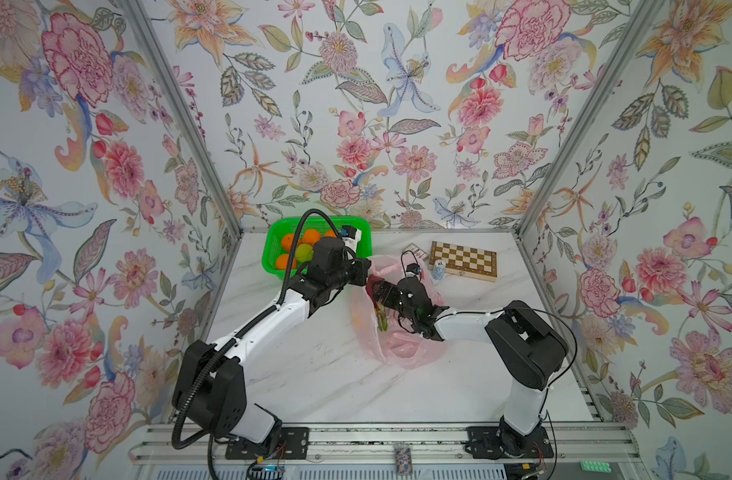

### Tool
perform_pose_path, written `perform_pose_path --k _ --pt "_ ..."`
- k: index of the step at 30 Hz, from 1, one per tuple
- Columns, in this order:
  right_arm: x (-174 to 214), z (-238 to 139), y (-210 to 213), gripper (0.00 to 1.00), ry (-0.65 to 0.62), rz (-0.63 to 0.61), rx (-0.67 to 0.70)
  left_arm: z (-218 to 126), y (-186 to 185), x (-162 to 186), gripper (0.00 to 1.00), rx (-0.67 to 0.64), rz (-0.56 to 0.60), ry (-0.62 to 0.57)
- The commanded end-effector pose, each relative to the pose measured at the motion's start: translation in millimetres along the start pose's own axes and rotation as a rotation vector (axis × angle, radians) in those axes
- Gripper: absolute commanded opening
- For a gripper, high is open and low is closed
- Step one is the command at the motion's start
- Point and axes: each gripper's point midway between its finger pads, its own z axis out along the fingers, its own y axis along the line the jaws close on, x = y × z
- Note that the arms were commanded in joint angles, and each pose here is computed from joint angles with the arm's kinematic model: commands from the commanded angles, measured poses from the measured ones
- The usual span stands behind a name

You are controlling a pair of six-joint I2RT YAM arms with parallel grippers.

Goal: Untie the knot of the plastic bag and take out the fruit
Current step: 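Hold the bag edge with the left gripper while the right grasps the dragon fruit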

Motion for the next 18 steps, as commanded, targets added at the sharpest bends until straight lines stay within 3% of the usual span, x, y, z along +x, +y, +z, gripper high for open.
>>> perform_pose_path --k 1,10,18 --pt "5 16 7 0.99 0.019 -0.022 -0.038 0 -9 -11 0.01 0.028 0.004 -0.031" --pt "41 48 -15 0.99 0.155 -0.057 0.008 -4 -4 4 0.01 0.009 0.010 -0.005" --pt "40 45 -8 0.72 0.187 -0.059 -0.027 -7 6 14 0.01 -0.032 0.034 0.012"
